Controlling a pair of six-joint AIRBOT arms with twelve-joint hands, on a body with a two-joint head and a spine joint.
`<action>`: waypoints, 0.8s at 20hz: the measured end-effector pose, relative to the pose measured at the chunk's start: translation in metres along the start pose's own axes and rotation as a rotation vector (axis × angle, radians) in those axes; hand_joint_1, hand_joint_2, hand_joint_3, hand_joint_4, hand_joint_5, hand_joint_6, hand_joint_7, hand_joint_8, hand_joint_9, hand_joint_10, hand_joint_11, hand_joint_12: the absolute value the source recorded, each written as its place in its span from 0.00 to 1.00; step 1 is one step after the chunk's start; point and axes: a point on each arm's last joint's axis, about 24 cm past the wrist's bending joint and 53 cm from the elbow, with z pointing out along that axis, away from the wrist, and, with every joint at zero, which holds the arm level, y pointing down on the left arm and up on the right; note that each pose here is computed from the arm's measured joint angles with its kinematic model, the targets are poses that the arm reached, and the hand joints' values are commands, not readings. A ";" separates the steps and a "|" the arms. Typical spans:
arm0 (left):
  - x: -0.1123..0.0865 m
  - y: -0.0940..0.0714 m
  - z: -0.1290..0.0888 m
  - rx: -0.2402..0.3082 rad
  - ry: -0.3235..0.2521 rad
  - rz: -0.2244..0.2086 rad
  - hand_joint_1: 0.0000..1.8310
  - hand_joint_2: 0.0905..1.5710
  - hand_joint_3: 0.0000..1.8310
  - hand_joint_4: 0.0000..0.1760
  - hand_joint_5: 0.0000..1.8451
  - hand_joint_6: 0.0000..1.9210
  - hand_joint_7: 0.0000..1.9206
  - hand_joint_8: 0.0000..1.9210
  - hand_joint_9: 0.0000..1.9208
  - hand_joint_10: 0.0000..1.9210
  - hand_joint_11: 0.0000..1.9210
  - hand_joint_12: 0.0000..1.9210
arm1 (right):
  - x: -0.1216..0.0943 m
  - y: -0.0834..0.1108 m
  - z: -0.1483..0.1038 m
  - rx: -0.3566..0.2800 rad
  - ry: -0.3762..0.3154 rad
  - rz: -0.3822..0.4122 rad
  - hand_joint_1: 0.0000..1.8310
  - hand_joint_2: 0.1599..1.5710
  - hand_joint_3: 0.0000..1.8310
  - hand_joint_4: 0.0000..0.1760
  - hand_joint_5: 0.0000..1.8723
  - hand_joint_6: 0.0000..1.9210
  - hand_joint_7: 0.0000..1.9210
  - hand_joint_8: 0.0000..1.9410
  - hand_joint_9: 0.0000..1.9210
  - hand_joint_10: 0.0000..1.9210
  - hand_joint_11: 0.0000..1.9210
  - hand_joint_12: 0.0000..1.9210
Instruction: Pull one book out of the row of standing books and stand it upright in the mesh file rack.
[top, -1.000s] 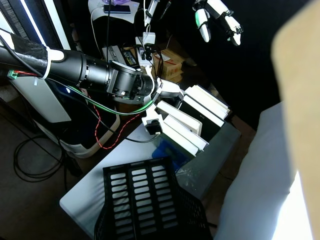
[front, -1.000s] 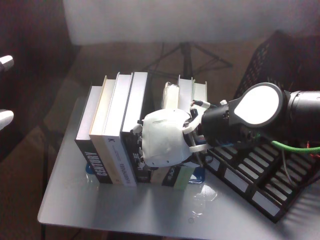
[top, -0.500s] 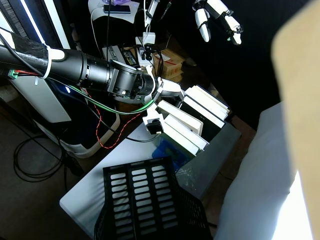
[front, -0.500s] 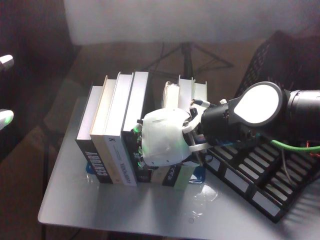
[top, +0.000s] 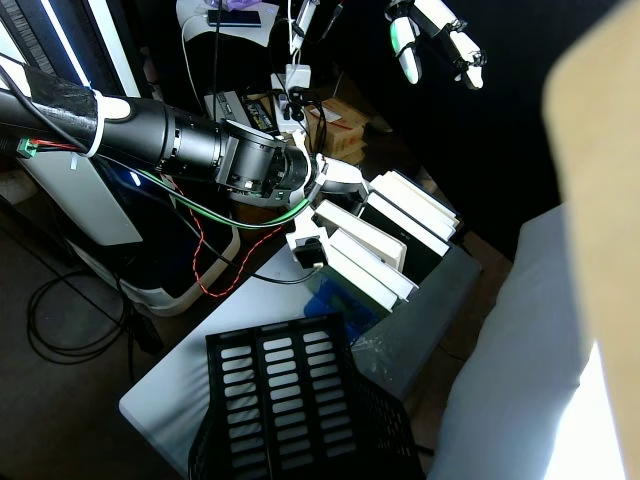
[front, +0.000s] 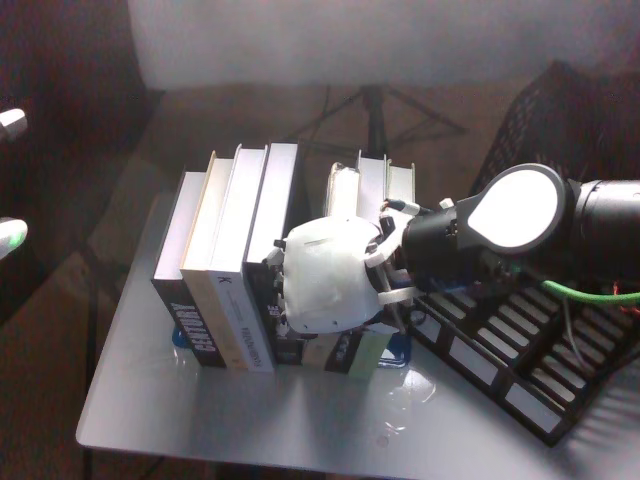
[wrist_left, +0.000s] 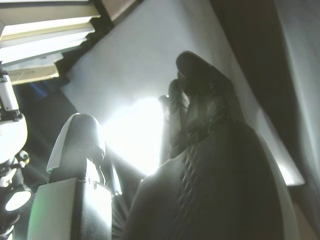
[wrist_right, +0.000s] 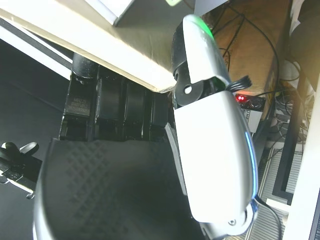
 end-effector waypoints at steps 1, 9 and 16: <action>-0.001 0.000 0.000 -0.001 -0.002 -0.001 0.37 0.84 0.00 0.27 0.10 0.00 0.10 0.00 0.00 0.36 0.00 0.92 | -0.002 0.002 0.000 -0.001 -0.004 -0.002 0.69 0.72 0.00 0.00 0.45 0.50 0.47 0.71 0.53 0.85 0.51 0.98; 0.000 -0.003 -0.001 0.009 -0.010 -0.010 0.38 0.84 0.00 0.32 0.10 0.00 0.11 0.01 0.00 0.34 0.00 0.88 | -0.012 0.006 -0.025 -0.039 -0.015 -0.008 0.68 0.71 0.00 0.00 0.45 0.53 0.50 0.65 0.55 0.80 0.54 0.96; -0.002 -0.003 -0.001 0.011 -0.018 -0.012 0.34 0.85 0.00 0.39 0.09 0.00 0.12 0.00 0.00 0.35 0.00 0.87 | -0.034 0.005 -0.054 -0.069 -0.054 0.041 0.64 0.69 0.00 0.00 0.50 0.55 0.59 0.97 0.70 1.00 0.74 1.00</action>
